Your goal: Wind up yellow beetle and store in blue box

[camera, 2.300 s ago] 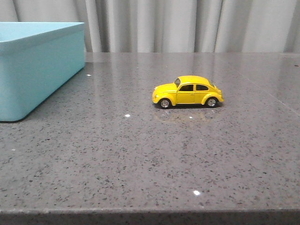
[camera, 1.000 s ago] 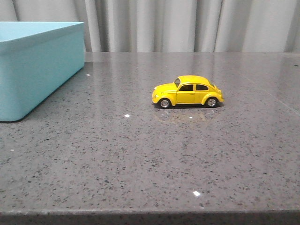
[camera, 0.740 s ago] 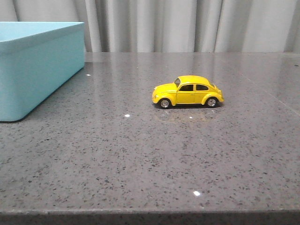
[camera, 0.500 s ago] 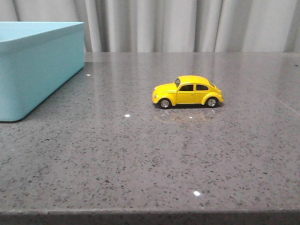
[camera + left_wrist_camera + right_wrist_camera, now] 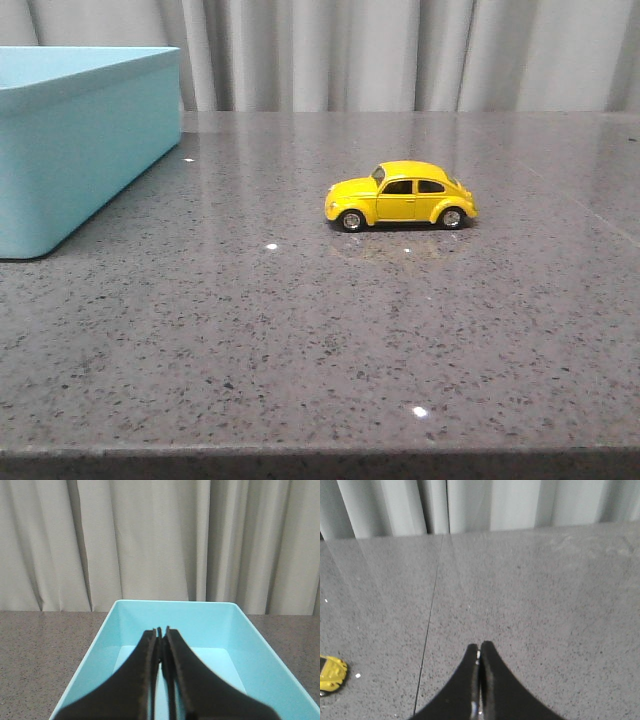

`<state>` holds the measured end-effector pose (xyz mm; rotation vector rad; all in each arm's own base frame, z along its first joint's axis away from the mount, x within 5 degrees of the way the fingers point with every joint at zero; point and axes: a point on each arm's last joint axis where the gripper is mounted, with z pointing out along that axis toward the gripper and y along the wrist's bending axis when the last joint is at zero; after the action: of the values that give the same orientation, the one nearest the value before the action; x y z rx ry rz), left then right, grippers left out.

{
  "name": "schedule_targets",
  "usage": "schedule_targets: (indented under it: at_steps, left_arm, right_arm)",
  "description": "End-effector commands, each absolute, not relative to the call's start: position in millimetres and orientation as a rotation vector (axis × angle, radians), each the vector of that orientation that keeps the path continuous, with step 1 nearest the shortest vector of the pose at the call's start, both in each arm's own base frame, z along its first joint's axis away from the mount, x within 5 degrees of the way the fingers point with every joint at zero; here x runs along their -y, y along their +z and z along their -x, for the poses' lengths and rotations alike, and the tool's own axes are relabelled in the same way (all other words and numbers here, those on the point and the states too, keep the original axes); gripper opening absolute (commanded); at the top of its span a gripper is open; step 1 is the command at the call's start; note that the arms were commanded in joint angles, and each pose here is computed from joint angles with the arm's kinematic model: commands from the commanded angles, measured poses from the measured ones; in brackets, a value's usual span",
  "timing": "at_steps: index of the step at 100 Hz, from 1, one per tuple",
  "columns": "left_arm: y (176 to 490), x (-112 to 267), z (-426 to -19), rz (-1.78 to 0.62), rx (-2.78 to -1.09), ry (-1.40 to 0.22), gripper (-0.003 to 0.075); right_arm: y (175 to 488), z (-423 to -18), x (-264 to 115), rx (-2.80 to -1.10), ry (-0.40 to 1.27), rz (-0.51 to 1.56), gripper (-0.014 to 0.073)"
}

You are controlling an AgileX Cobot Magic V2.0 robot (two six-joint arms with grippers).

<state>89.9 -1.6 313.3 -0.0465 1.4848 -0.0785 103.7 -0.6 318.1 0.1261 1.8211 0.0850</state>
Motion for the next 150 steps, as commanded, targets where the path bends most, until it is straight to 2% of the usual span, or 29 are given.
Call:
schedule_targets:
  at_steps: [1,25,51,56,63,82,96,106,123,150]
  left_arm:
    - [331.4,1.5,-89.5,0.055,-1.386,-0.093,-0.0019]
    - [331.4,1.3,-89.5,0.056,-1.375,-0.093,-0.0019]
    - [331.4,1.3,-89.5,0.056,-1.375,-0.093,-0.0019]
    - [331.5,1.3,-89.5,0.056,-1.374,-0.093,-0.0019]
    - [331.9,1.3,-89.4,0.056,-1.370,-0.092,-0.0019]
    - [332.0,1.3,-89.4,0.056,-1.368,-0.092,-0.0019]
    - [332.0,1.3,-89.4,0.056,-1.368,-0.092,-0.0019]
    - [332.0,1.3,-89.4,0.056,-1.368,-0.092,-0.0019]
    - [332.0,1.3,-89.4,0.056,-1.368,-0.092,-0.0019]
    - [332.0,1.3,-89.4,0.056,-1.368,-0.092,-0.0019]
  right_arm:
    - [330.9,-115.4,0.6,-1.778,0.084,-0.120,-0.0058]
    - [325.7,-130.1,-0.1,-1.834,0.090,-0.126,-0.0058]
    - [346.3,-158.5,-10.4,-1.976,0.120,-0.076,-0.0052]
    - [350.1,-165.8,-15.8,-2.008,0.135,-0.049,-0.0027]
    - [356.0,-175.8,-25.2,-2.043,0.166,-0.008,0.0052]
    - [366.5,-201.9,-55.9,-2.130,0.286,0.076,0.0351]
    - [367.9,-219.5,-78.8,-2.213,0.354,0.128,0.0471]
    - [365.9,-230.5,-94.4,-2.286,0.394,0.157,0.0507]
    - [354.7,-249.9,-119.6,-2.425,0.427,0.169,0.0508]
    - [345.5,-277.7,-153.5,-2.516,0.454,0.174,0.0508]
